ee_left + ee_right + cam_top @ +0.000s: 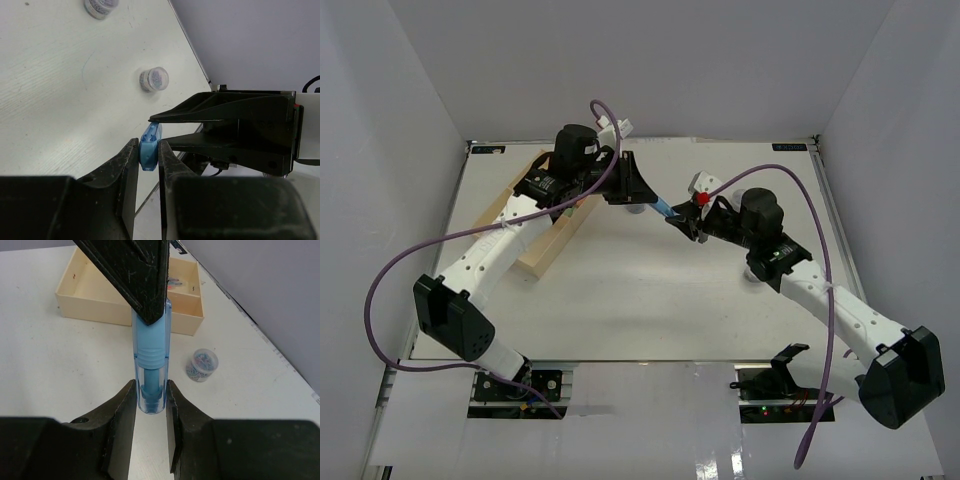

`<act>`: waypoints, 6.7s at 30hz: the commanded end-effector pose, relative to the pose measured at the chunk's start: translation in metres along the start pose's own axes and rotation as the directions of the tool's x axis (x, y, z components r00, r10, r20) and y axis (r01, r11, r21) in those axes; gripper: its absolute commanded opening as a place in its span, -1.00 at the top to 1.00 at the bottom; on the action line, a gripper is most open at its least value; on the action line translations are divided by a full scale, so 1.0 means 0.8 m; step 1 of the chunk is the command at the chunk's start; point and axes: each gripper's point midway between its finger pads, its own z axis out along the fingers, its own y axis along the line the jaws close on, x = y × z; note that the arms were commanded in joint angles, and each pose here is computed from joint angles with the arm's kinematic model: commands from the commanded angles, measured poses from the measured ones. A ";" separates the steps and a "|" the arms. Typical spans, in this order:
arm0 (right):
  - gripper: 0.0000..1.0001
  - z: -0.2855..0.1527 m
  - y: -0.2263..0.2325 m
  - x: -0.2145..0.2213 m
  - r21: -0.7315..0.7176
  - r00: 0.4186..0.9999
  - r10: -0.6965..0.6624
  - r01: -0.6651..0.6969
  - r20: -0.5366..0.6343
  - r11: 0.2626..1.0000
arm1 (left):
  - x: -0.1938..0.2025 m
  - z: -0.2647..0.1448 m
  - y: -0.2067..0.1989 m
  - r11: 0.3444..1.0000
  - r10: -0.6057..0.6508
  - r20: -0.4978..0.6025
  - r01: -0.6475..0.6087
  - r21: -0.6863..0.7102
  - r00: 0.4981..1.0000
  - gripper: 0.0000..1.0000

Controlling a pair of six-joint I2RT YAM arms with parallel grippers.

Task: Sort the stationery into containers
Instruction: Close the pen cap on the pen, then place the pen in the storage box, then pick up the stationery from the center of the board, then place the stationery in the storage box.

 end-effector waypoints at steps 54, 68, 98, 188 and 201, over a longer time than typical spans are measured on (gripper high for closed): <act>-0.80 -0.119 0.046 0.044 0.201 0.985 0.169 -0.171 0.027 0.965 | -0.097 -0.074 0.371 0.818 0.019 0.777 0.437 -0.374 0.629 0.92; -0.80 -0.121 0.048 0.049 0.204 0.984 0.176 -0.176 0.019 0.963 | -0.073 -0.051 0.415 0.774 0.013 0.729 0.455 -0.440 0.684 -0.35; -0.80 -0.134 0.054 0.053 0.218 0.976 0.220 -0.212 -0.011 0.953 | -0.056 0.147 0.284 0.801 0.349 0.056 -0.267 -0.536 0.935 -0.96; -0.80 -0.167 -0.010 0.157 0.682 0.847 0.529 -0.359 -0.048 0.637 | -0.062 -0.261 0.484 0.381 0.099 0.534 0.464 -0.800 0.840 -0.96; -0.80 -0.226 -0.070 0.224 0.936 0.733 0.680 -0.254 0.023 0.242 | -0.026 -0.218 0.332 0.681 0.121 0.433 0.243 -0.691 0.893 -0.96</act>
